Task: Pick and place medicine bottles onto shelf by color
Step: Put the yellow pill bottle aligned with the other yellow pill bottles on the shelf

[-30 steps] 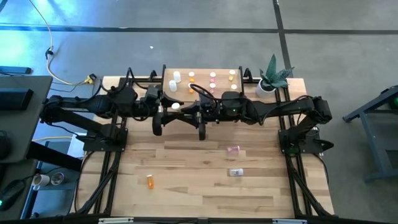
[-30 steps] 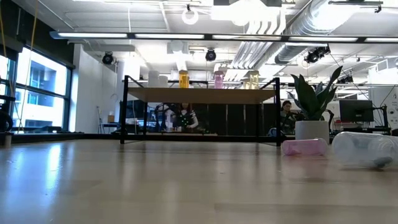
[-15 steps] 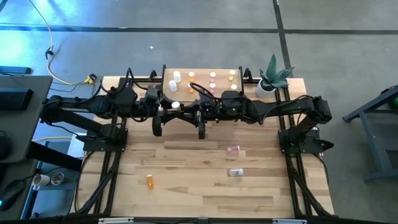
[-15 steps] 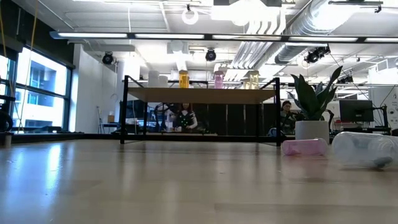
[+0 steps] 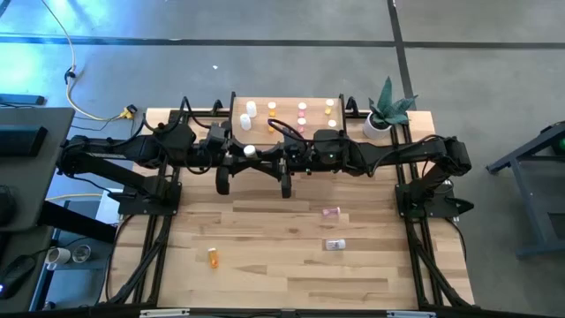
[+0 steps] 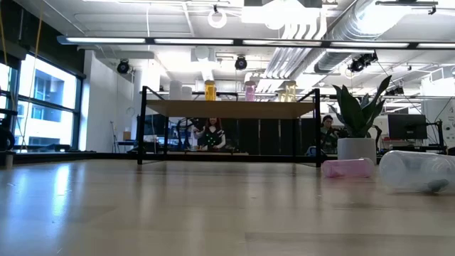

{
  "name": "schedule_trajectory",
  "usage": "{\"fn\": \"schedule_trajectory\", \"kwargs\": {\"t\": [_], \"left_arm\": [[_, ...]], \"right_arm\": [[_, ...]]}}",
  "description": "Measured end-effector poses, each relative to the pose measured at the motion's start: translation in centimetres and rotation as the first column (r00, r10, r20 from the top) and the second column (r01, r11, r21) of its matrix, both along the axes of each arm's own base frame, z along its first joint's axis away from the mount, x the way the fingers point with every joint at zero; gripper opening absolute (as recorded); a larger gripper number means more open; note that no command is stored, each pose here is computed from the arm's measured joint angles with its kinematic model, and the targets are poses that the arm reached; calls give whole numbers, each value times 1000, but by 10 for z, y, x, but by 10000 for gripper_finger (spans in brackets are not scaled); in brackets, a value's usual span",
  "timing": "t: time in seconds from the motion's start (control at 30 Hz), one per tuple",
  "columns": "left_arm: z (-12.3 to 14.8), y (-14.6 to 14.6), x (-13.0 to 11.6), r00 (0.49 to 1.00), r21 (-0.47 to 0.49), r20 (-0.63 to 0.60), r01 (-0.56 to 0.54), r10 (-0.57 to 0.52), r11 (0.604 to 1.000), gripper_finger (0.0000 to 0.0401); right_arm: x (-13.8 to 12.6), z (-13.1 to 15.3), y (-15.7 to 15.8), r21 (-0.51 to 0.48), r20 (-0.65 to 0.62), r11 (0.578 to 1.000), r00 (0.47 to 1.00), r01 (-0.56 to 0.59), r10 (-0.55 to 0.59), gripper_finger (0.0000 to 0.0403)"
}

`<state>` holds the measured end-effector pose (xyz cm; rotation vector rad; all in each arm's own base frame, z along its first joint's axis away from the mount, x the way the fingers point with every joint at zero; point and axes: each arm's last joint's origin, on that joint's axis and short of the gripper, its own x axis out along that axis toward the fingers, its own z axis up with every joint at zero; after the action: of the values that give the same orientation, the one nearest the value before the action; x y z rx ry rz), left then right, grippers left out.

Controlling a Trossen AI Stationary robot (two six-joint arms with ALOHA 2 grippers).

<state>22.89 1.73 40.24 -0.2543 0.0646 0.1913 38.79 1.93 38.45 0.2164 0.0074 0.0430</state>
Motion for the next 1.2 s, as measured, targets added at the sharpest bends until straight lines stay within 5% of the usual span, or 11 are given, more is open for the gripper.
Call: {"fn": "schedule_trajectory", "kwargs": {"t": [0.37, 0.6, 0.87, 1.2], "left_arm": [[-1, 0, 0, 1000, 31, -16, 12, -11, 999, 86], [-2, 0, -2, 999, 53, -38, 11, -9, 999, 86], [-12, 0, -3, 989, 66, -150, 21, -11, 998, 86], [-34, -2, -10, 928, 41, -371, 46, -28, 998, 85]], "right_arm": [[-1, -3, 0, -3, -44, 1000, 999, 0, 0, 89], [0, -14, 1, -15, -138, 1000, 990, -8, 5, 139], [-5, -31, 0, 33, -325, 999, 946, 12, 0, 200], [-24, -27, -14, -14, -420, 999, 907, 33, -36, 199]]}}
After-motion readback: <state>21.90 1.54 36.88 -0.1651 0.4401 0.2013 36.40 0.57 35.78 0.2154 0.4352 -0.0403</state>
